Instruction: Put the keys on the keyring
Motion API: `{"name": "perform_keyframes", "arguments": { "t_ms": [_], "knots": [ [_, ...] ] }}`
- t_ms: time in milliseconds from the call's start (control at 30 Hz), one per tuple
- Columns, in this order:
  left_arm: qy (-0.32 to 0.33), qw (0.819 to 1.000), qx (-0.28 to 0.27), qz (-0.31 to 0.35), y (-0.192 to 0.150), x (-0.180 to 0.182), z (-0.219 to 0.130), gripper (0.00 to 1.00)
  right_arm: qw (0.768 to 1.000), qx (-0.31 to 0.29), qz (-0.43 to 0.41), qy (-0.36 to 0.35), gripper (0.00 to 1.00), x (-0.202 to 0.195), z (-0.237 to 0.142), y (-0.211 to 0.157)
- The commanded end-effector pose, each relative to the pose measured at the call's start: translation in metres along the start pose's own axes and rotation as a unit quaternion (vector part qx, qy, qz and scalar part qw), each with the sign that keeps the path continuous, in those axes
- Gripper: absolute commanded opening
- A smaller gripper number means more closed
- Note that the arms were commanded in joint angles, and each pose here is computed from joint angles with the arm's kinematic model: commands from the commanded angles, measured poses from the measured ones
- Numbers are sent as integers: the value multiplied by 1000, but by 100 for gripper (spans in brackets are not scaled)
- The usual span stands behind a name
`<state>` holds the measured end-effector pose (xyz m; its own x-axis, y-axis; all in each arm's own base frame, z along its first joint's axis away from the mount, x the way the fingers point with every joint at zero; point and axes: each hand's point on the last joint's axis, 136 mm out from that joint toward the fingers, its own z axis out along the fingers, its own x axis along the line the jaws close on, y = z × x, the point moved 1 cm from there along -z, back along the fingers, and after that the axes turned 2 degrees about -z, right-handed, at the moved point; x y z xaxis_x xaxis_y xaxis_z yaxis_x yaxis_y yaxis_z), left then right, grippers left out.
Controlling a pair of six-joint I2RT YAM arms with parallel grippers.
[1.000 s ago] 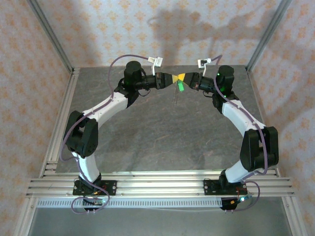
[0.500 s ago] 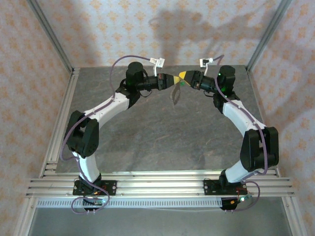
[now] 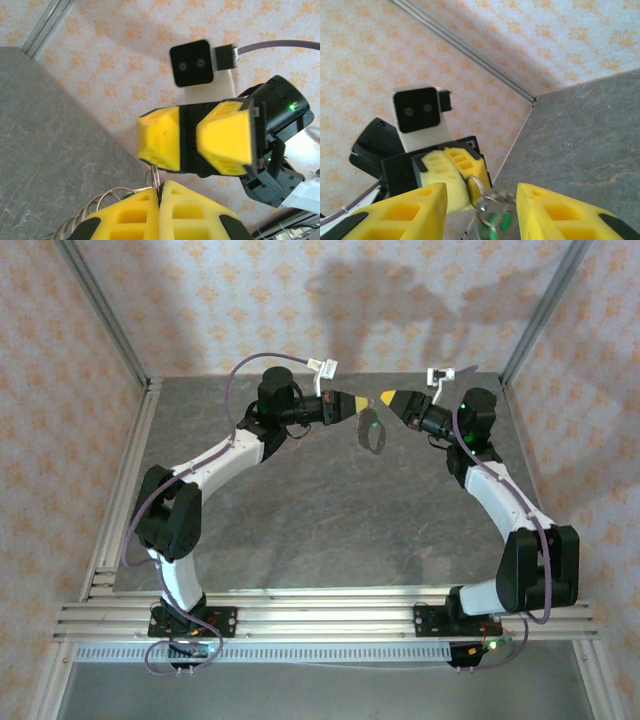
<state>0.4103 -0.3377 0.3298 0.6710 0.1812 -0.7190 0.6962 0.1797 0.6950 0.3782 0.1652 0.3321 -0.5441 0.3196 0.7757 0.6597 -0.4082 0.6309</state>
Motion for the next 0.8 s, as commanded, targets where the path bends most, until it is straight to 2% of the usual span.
{"name": "perform_keyframes", "arguments": {
  "t_ms": [0,533,600,667,767],
  "knots": [
    [-30,998,-26,58,22,-38,-8,0,999,-4,-26,19,41,7,-3,-2],
    [-49,996,-28,64,28,-51,-9,0,999,26,-17,40,38,5,10,-29],
    [-50,996,-27,65,28,-52,-9,0,998,29,-19,43,35,7,12,-29],
    [-51,996,-28,66,28,-53,-9,0,998,34,-18,45,27,7,15,-31],
    [-51,996,-29,67,29,-54,-10,0,998,35,-17,43,21,6,14,-33]
  ]
}}
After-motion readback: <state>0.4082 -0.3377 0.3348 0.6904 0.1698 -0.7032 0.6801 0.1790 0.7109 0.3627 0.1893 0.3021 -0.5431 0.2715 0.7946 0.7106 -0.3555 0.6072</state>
